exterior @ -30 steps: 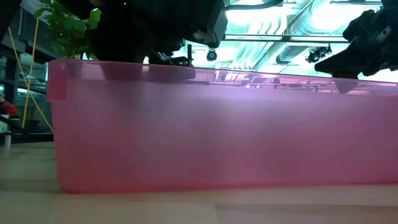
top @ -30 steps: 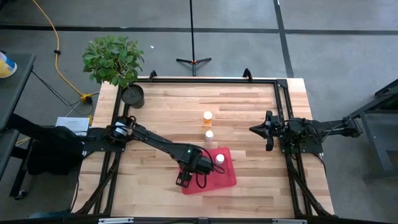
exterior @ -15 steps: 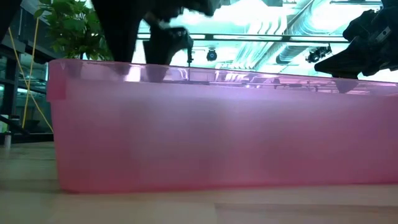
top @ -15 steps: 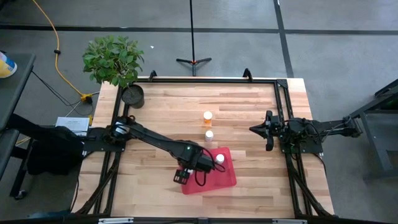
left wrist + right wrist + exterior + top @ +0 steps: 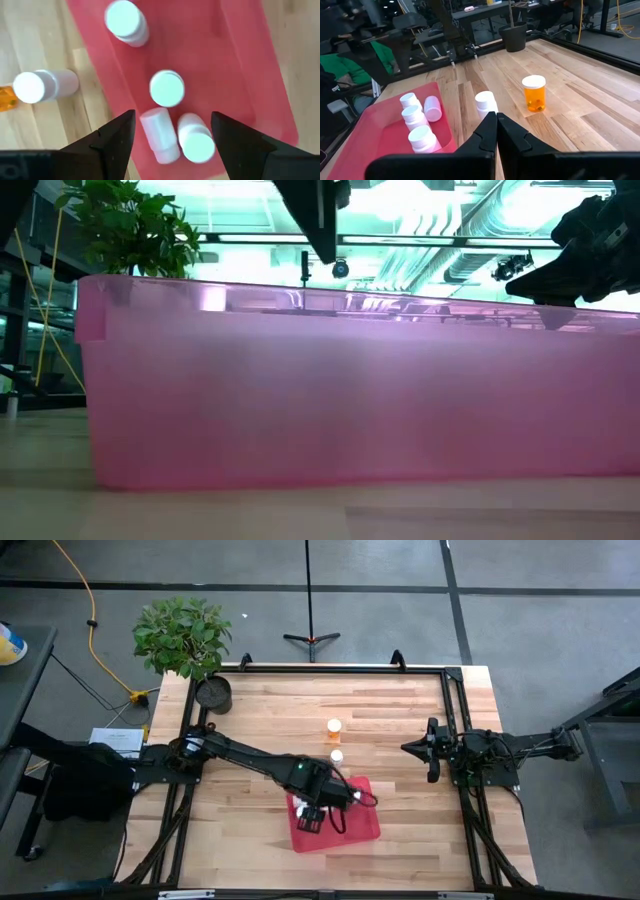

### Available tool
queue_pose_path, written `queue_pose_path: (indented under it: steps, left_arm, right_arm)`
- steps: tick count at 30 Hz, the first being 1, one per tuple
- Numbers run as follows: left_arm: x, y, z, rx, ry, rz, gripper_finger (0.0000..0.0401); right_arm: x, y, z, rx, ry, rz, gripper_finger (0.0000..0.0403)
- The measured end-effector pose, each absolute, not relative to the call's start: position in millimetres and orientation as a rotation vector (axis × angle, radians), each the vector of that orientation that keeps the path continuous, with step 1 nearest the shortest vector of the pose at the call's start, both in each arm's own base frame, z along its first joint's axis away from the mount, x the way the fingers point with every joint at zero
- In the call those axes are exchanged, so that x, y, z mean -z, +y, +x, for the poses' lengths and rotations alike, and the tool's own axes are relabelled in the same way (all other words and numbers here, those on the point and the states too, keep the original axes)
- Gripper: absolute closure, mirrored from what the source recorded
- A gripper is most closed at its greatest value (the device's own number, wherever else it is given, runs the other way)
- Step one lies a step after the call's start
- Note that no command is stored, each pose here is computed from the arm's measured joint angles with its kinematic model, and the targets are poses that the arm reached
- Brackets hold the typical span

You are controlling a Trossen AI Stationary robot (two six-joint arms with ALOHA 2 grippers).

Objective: Pick and place pill bottles into a basket
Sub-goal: Put the white pill bottle into the bin

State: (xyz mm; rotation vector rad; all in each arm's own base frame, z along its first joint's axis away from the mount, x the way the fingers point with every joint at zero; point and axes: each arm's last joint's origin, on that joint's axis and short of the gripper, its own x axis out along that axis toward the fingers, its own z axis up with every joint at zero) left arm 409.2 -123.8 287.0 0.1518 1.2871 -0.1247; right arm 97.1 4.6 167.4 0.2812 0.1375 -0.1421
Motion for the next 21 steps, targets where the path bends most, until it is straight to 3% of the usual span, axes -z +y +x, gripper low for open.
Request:
queue_pose_path:
  steps: [21]
  left_arm:
    - [-290, -45, 434, 0.014, 1.205, 0.084, 0.0126]
  right_arm:
    - [-167, 5, 97, 0.142, 0.137, 0.284, 0.0403]
